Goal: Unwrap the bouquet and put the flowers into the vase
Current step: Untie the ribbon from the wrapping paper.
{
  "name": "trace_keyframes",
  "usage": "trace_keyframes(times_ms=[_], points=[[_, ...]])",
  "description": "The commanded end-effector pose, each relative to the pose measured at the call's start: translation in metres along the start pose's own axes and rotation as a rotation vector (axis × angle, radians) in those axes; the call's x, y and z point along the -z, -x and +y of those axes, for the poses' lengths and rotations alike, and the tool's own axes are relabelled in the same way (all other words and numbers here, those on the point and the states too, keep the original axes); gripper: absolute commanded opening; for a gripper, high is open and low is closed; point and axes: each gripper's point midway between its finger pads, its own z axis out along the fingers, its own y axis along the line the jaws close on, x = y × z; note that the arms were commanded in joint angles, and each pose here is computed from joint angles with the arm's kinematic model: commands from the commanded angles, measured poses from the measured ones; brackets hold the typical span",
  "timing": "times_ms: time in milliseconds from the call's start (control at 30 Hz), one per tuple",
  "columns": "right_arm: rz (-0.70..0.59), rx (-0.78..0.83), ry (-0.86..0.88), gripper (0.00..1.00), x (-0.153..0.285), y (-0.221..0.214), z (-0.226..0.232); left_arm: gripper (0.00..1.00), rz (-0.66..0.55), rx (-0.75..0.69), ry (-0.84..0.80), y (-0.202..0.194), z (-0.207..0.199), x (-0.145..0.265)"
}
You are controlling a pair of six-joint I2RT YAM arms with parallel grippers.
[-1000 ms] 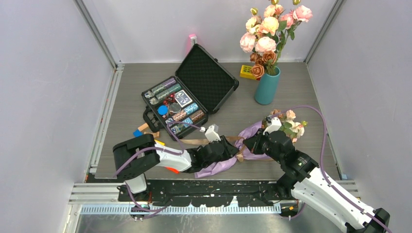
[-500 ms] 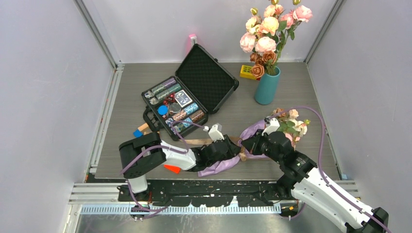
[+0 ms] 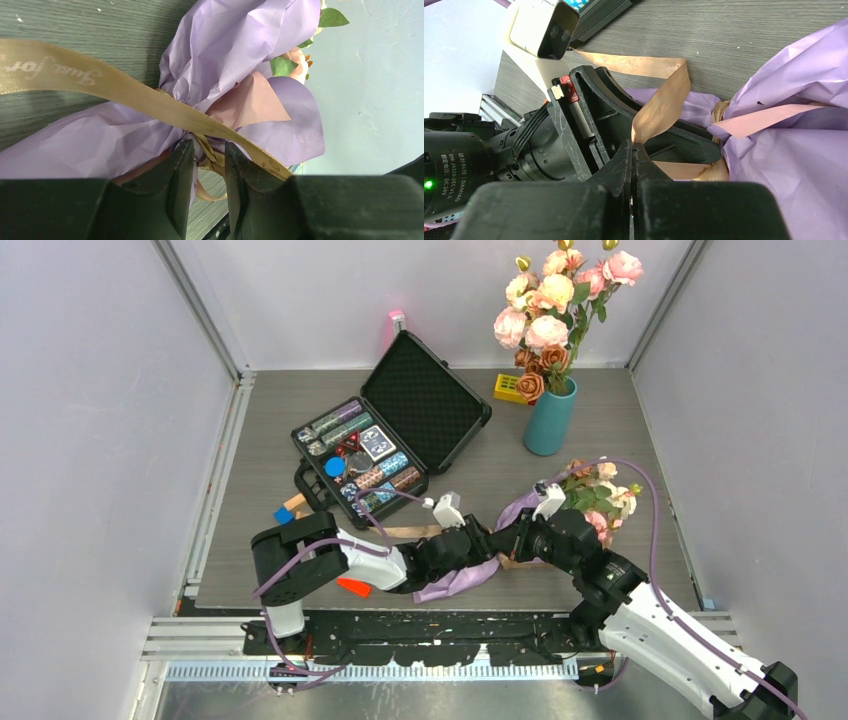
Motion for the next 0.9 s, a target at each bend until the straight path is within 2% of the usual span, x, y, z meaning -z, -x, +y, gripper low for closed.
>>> trace_keyframes(times_ms=[0,533,667,867], points=[[-0.035,0.006,0.095,0.0,0.002,0.011,0.021,0.32,-0.03,0.001,-0.072,0.005,-0.022,-0.005],[-0.026,-0.001,0.132,0.0,0.001,0.008,0.026,0.29,-0.006,0.022,-0.019,-0.009,-0.002,-0.018],[-0.019,0.0,0.134,0.0,0.002,0.005,0.026,0.2,-0.007,0.016,-0.015,-0.009,-0.002,-0.018],[-0.03,0.008,0.121,0.0,0.006,0.007,0.023,0.02,-0.051,0.018,-0.034,0.004,-0.005,-0.011]])
